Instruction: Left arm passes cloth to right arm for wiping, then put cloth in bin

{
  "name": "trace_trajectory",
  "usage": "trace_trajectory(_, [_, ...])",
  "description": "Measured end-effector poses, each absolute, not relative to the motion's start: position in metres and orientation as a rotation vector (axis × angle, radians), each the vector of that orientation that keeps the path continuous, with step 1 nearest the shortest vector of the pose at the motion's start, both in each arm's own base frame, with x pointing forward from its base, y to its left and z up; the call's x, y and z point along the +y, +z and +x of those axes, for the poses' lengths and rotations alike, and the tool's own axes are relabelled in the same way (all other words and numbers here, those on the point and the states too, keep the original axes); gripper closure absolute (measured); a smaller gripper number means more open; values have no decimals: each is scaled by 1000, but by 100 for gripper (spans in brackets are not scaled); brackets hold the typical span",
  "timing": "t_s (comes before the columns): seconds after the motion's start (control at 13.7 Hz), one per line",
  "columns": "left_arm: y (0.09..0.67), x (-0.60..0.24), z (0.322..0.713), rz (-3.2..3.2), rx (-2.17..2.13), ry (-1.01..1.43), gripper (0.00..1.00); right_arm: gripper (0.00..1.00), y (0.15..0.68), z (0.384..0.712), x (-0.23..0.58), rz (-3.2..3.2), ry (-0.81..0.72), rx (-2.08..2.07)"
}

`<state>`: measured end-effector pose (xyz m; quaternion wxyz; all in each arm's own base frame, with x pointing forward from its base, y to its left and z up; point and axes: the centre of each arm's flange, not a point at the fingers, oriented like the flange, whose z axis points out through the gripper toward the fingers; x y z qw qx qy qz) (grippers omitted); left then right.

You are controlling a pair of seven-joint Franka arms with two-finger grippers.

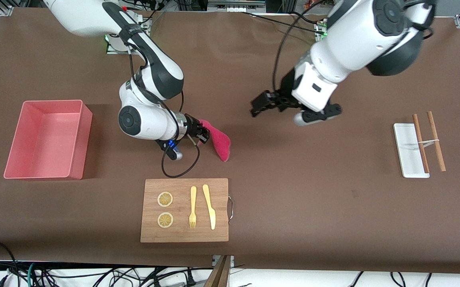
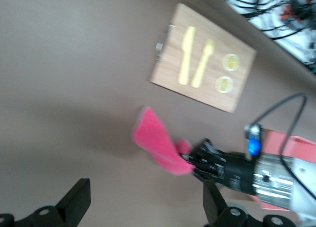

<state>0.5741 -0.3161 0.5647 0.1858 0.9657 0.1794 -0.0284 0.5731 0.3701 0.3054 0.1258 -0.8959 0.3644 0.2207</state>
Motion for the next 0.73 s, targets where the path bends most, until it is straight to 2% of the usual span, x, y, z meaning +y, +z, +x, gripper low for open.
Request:
trace_trajectory(0.15, [557, -279, 585, 2858, 446, -35, 0, 98, 284, 562, 361, -2686, 679, 1017])
trace_trajectory(0.29, [551, -237, 600, 2938, 380, -6, 0, 98, 268, 564, 335, -2743, 719, 963])
trace_trajectory(0.73, [531, -93, 616, 3024, 24, -226, 0, 98, 228, 589, 202, -2950, 788, 741])
